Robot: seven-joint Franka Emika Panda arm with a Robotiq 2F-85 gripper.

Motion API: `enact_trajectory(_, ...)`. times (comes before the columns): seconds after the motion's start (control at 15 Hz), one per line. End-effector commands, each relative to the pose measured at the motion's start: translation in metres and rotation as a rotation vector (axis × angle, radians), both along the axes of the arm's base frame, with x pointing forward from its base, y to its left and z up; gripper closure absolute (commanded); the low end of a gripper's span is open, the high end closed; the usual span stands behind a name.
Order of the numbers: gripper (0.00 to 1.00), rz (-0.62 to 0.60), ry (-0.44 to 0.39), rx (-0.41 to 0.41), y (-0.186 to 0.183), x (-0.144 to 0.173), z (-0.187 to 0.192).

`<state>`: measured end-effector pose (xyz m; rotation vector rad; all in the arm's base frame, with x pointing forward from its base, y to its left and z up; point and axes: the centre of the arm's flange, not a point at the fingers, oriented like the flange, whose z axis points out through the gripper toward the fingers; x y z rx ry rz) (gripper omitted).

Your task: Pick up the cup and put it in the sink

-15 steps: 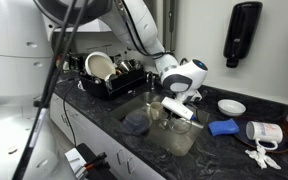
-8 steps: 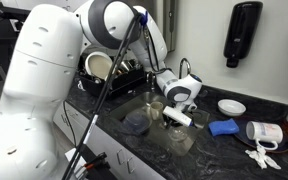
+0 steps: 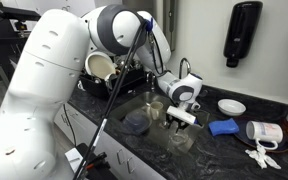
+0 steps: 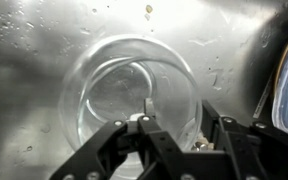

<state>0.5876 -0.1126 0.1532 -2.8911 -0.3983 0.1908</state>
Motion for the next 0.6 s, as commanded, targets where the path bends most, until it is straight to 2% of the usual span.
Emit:
enact_trajectory(0.0, 0.20, -0.028, -0.045, -0.036, -0.012, -0.016, 0.042)
enact_trajectory(0.2, 0.01, -0.050, -0.093, -0.049, -0.023, -0.026, 0.076)
enact_trajectory(0.53, 0.00, -0.064, -0.136, -0.102, -0.031, -0.051, 0.135)
